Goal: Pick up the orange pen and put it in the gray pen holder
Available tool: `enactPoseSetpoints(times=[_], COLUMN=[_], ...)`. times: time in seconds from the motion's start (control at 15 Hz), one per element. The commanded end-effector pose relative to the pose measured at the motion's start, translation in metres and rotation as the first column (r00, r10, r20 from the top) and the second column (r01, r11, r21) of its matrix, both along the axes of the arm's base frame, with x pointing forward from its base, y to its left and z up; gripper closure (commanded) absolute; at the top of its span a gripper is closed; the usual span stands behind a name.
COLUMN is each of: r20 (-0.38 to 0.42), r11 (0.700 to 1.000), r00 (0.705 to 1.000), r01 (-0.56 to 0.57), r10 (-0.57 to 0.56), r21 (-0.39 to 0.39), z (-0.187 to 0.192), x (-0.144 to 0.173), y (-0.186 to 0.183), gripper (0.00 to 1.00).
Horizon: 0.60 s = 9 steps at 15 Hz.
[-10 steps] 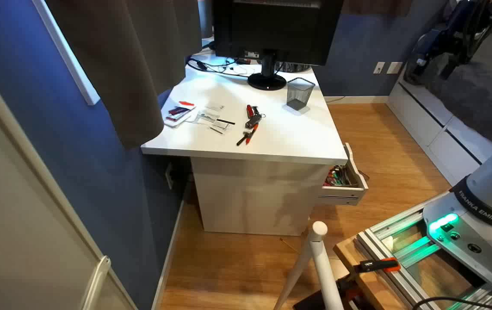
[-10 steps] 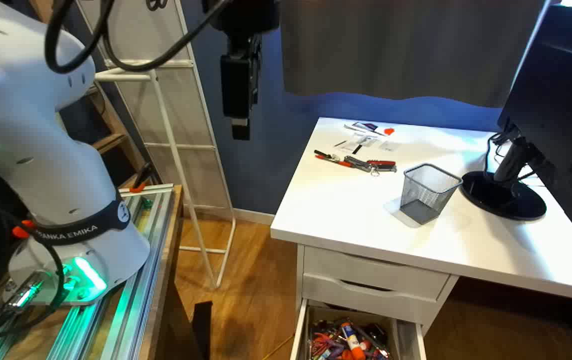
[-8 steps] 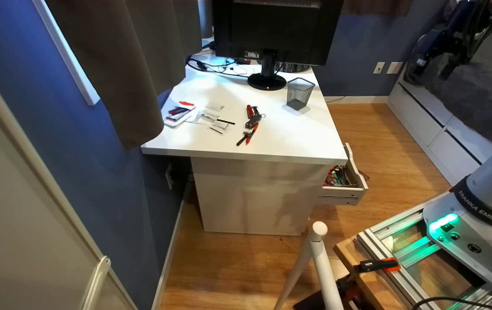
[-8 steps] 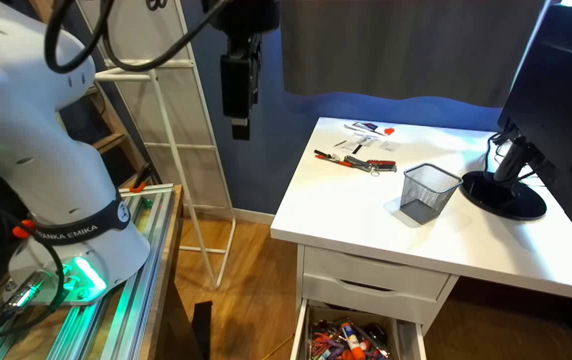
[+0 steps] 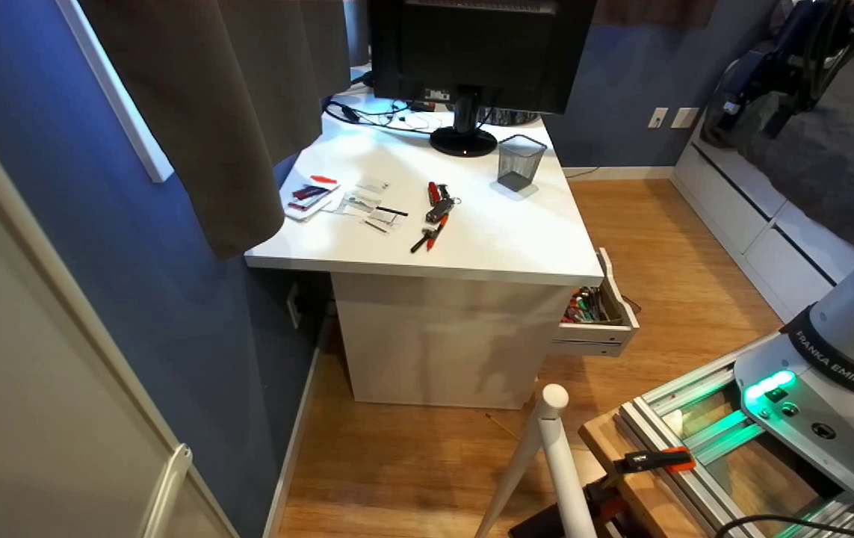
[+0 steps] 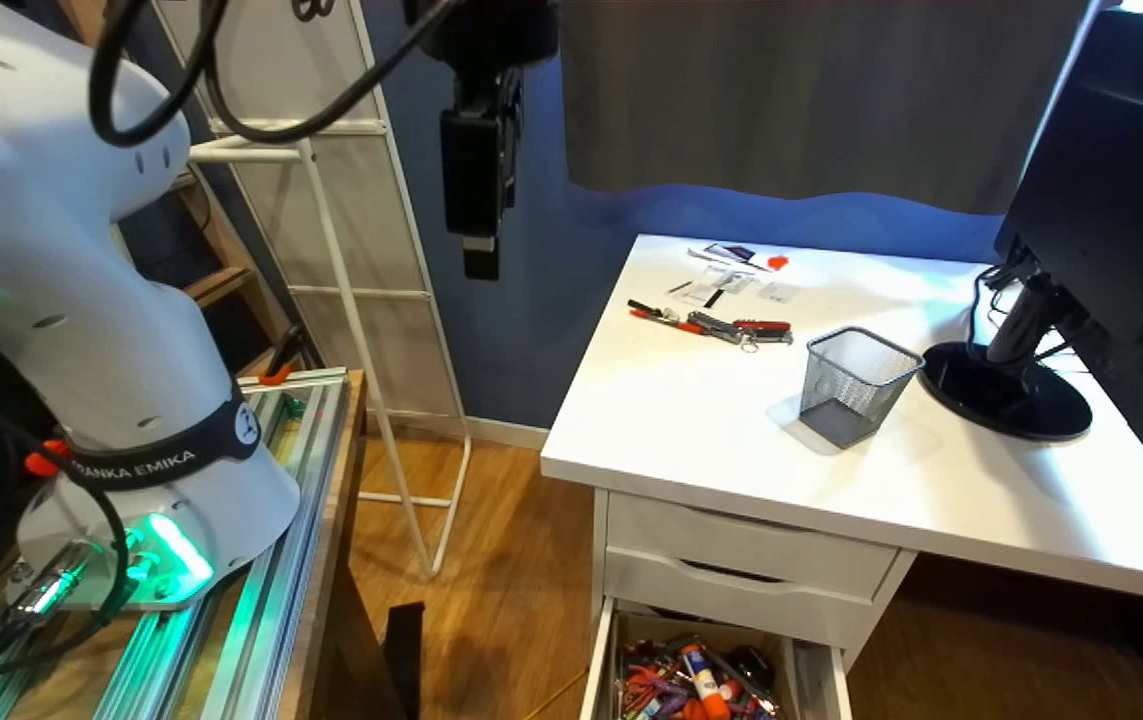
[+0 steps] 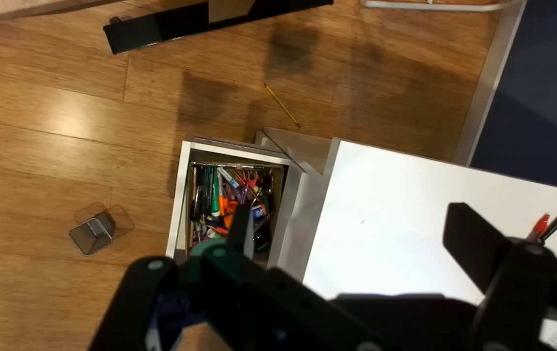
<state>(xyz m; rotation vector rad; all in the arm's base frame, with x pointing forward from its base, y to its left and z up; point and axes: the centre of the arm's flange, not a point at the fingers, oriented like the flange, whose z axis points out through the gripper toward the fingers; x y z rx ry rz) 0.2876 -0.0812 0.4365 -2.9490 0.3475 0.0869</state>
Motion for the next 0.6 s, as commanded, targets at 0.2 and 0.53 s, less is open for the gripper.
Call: enactPoseSetpoints(times=[0.2,0.53], r20=[-0.012,0.037], r11=[1.000,0.999], r00=[1.000,0.999], r01=[0.014,-0.032], r10=[-0.015,0.033], r21=[-0.026,-0.042], z=[-0.002,-0.004], x=[0.010,0.054], y=[0.009,0.099], gripper=[0.00,0.00])
